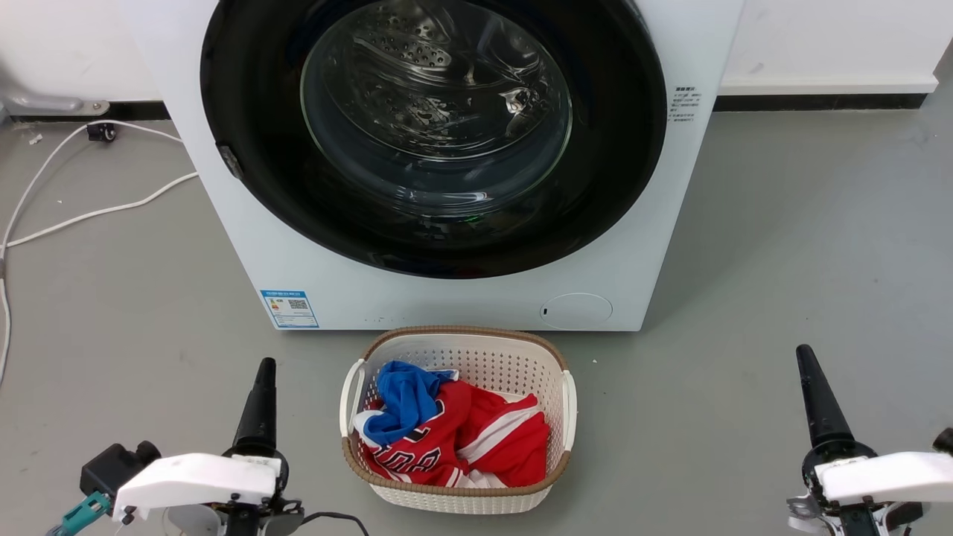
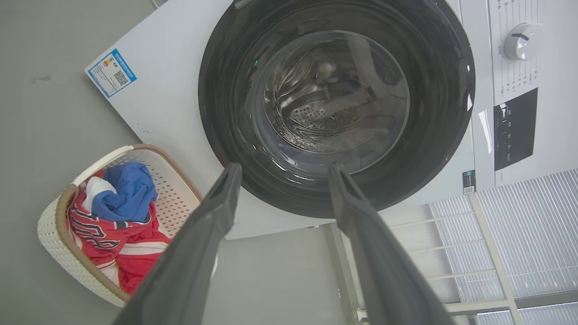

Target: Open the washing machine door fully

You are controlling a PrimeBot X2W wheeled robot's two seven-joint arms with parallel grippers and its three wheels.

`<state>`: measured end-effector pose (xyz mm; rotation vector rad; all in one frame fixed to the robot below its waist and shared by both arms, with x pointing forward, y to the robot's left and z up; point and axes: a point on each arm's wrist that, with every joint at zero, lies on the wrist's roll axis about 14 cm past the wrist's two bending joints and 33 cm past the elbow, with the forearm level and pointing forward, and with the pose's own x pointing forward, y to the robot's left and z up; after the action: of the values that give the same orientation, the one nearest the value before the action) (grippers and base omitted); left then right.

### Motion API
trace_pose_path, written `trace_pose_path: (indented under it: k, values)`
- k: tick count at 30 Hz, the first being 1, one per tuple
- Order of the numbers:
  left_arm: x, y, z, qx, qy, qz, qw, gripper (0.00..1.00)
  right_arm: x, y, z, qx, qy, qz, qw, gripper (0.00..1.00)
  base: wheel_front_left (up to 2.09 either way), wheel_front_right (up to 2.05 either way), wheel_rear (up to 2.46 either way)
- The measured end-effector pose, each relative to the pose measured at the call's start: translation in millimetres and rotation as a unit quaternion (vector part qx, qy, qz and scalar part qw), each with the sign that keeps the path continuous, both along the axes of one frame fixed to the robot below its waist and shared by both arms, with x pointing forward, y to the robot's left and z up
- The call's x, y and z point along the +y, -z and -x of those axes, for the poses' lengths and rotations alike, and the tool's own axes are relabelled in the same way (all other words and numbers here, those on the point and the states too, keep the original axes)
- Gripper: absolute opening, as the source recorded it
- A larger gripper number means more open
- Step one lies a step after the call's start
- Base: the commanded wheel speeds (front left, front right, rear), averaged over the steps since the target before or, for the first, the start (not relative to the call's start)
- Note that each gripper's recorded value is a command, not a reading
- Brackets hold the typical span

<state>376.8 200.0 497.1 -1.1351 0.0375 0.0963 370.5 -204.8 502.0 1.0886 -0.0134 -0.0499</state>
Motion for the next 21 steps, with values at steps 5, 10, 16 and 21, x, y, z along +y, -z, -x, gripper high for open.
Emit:
trace_pose_path:
  k: [5, 10, 16, 21]
  values:
    - [-3, 2, 3, 0.008, 0.002, -0.056, 0.998, 1.00, 6, -8, 1, -0.011, -0.010, 0.071, 0.997, 1.00, 0.00, 0.00, 0.00]
    - [-6, 2, 4, 0.012, 0.004, -0.108, 0.994, 1.00, 13, -17, 1, -0.025, -0.018, 0.137, 0.990, 1.00, 0.00, 0.00, 0.00]
    - [-10, -1, 4, 0.009, 0.007, -0.161, 0.987, 1.00, 16, -19, 5, -0.030, -0.021, 0.195, 0.980, 1.00, 0.00, 0.00, 0.00]
    - [-12, -2, 6, 0.009, 0.007, -0.200, 0.980, 1.00, 14, -16, 9, -0.027, -0.018, 0.228, 0.973, 1.00, 0.00, 0.00, 0.00]
